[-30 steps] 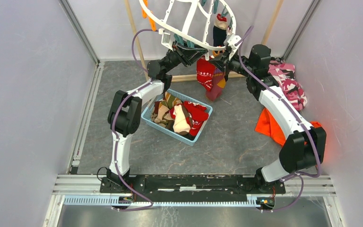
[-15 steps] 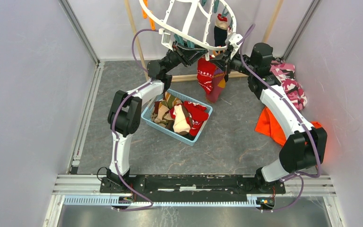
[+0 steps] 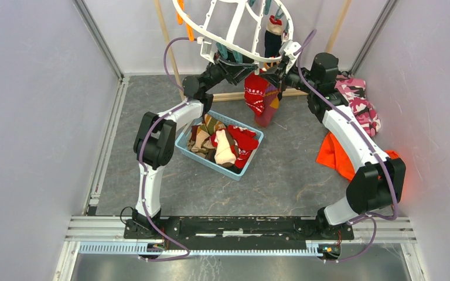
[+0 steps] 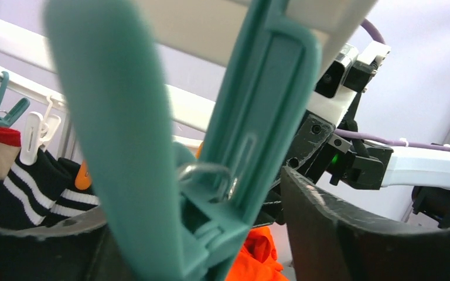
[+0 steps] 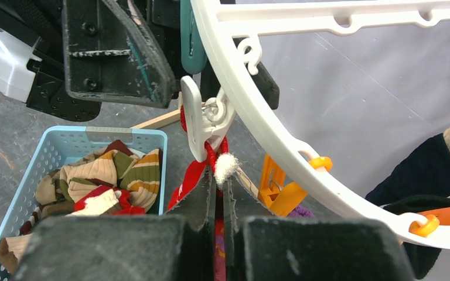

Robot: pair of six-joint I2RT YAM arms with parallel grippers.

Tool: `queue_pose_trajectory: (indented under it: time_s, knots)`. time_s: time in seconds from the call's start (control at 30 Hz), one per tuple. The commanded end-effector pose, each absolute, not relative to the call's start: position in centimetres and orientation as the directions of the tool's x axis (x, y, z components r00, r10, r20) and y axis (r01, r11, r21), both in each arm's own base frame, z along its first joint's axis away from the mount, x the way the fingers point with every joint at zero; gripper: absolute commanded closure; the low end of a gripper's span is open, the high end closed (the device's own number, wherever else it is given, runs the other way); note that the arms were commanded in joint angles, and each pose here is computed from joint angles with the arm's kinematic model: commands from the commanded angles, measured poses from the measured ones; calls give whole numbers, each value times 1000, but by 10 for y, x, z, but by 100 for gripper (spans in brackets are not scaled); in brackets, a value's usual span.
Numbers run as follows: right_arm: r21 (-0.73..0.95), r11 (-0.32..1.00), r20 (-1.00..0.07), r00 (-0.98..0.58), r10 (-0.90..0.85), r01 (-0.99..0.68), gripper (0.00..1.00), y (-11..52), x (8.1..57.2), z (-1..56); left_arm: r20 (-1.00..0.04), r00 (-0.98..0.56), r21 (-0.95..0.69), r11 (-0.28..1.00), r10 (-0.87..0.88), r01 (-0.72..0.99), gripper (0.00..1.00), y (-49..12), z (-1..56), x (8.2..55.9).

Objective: Clip the socks to the hanger
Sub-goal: Clamp the sock onto the hanger.

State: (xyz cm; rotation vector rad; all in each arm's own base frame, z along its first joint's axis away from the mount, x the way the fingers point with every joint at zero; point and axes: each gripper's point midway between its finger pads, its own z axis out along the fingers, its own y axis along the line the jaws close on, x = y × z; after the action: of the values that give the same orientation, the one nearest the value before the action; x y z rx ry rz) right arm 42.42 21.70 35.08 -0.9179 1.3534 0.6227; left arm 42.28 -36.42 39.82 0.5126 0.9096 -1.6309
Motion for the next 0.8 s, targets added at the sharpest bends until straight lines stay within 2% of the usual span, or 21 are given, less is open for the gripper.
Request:
queue_pose_trajectory:
  time_s: [0.0, 0.13, 0.27, 0.33, 0.57, 0.77]
  knots:
    - [-243, 523, -970, 212, -120, -817, 100, 215, 418, 374, -720, -206, -238, -43, -663, 970, 23, -353, 421, 413]
    - [-243, 522, -970, 206, -129, -818, 100, 214, 418, 370, -715, -198, -241, -30, -671, 970, 11, -350, 423, 413]
    - [-250, 518, -968, 194, -160, -818, 98, 212, 418, 360, -711, -195, -251, -14, -676, 968, 6, -347, 422, 414]
    - [-252, 518, -967, 186, -176, -818, 93, 211, 417, 354, -712, -190, -256, -2, -676, 967, 5, -345, 420, 414]
    - [-271, 522, -960, 189, -206, -809, 66, 207, 417, 348, -726, -196, -299, 46, -659, 953, 0, -334, 399, 412]
    - [-282, 513, -956, 192, -221, -811, 52, 204, 411, 348, -736, -195, -334, 98, -648, 937, 0, -321, 385, 405]
